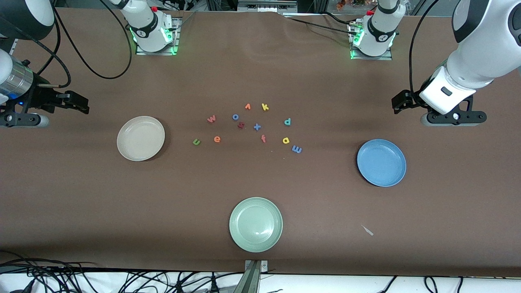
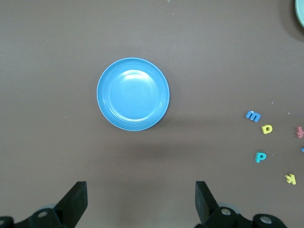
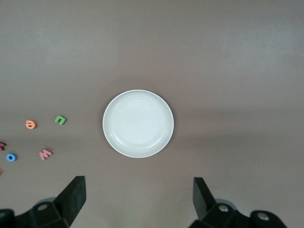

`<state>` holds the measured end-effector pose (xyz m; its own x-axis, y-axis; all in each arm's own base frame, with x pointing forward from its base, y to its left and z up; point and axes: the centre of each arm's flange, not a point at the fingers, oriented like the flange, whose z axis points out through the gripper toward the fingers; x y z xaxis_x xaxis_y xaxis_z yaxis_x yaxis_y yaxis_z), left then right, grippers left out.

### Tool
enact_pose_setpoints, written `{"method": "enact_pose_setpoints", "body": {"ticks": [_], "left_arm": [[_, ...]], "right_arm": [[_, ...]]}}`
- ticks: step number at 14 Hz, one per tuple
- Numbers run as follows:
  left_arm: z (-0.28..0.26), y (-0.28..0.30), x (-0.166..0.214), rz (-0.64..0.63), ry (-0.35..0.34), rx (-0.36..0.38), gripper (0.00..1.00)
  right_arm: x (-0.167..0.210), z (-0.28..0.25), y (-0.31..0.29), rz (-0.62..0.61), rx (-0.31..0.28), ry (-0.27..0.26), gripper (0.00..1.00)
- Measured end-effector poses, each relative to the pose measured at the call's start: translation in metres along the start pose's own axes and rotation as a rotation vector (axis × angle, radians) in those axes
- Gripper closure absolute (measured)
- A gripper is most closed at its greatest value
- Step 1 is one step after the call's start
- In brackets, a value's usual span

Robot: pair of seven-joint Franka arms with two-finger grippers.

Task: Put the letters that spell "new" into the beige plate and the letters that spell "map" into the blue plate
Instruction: 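Move the left gripper toward the blue m while the right gripper reaches letters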

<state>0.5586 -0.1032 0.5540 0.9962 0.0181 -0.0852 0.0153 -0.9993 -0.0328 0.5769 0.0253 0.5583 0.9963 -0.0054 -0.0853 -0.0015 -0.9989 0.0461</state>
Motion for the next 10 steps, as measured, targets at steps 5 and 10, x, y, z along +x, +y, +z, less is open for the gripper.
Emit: {"method": "enact_pose_setpoints", "body": {"ticks": [5, 10], "left_arm": [[0.003, -0.002, -0.004, -0.001, -0.050, 0.010, 0.00], [0.007, 0.011, 0.004, 0.017, -0.060, 0.010, 0.00]], "right_arm": [[0.001, 0.020, -0.075, -0.068, -0.009, -0.035, 0.00], [0.007, 0.055, -0.134, -0.160, -0.022, -0.076, 0.00]]}}
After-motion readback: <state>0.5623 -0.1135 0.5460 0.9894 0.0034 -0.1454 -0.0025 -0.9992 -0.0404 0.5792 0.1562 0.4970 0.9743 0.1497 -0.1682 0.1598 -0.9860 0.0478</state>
